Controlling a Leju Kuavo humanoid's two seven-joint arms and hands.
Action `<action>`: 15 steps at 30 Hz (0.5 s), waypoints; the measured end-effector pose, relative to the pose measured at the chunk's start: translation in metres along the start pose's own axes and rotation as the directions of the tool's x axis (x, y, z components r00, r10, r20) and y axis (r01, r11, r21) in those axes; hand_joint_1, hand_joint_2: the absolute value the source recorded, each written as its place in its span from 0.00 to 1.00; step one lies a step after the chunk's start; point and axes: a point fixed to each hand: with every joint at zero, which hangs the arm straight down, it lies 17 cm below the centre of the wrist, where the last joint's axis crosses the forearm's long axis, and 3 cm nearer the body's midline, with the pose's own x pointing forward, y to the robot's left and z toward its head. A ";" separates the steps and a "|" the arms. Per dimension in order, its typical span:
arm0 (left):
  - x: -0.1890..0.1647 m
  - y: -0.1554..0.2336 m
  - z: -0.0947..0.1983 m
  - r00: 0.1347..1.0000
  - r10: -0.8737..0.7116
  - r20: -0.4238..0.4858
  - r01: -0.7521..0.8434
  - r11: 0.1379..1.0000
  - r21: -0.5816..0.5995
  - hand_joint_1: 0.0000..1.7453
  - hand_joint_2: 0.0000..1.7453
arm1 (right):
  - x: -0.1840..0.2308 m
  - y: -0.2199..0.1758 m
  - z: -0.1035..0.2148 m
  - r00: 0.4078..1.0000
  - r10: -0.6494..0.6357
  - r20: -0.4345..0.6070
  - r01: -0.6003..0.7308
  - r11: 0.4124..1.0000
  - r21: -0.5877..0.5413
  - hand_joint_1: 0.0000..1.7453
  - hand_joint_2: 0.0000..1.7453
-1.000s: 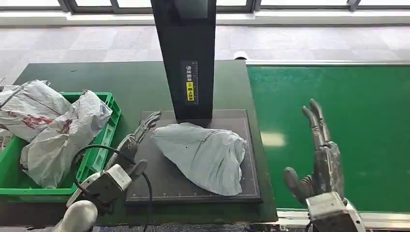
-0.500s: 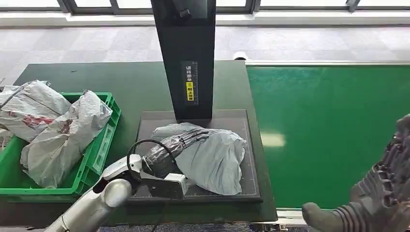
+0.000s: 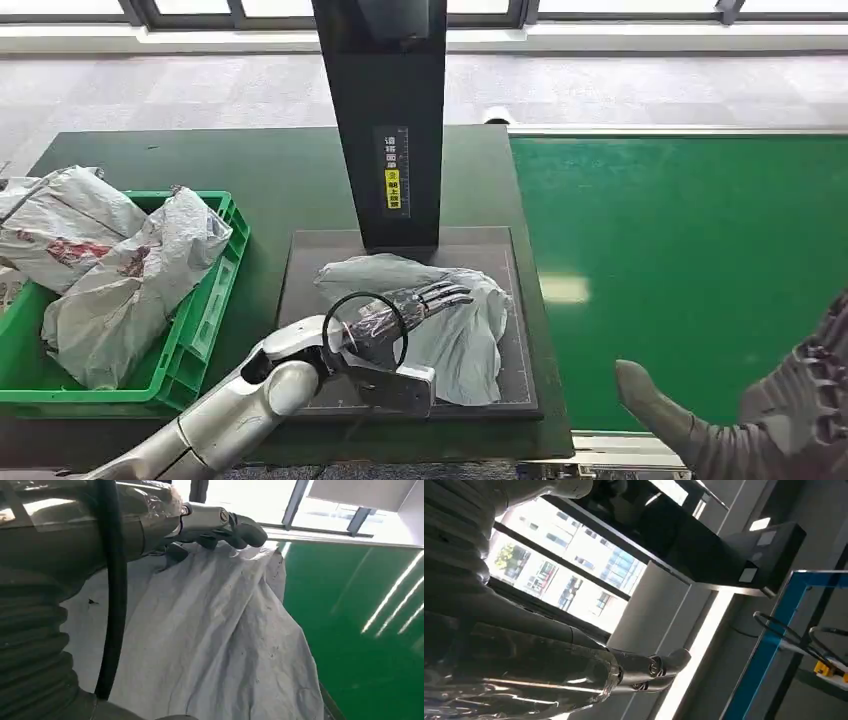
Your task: Moved the parcel from conveyor to table for the left to box.
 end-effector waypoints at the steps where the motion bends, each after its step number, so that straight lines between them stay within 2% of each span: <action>1: 0.001 -0.001 -0.001 1.000 0.002 0.000 -0.002 1.000 -0.002 0.00 1.00 | 0.000 0.000 0.000 1.000 0.000 -0.001 0.000 1.000 0.000 0.00 1.00; 10: -0.009 -0.012 -0.014 0.998 -0.053 -0.037 0.053 0.998 -0.017 0.00 1.00 | 0.011 0.006 -0.004 1.000 -0.008 0.019 0.008 1.000 0.008 0.00 1.00; 15: -0.020 -0.032 -0.021 0.992 -0.110 -0.059 0.106 0.992 -0.063 0.00 1.00 | 0.021 0.012 -0.008 0.999 -0.021 0.037 0.020 1.000 0.011 0.00 1.00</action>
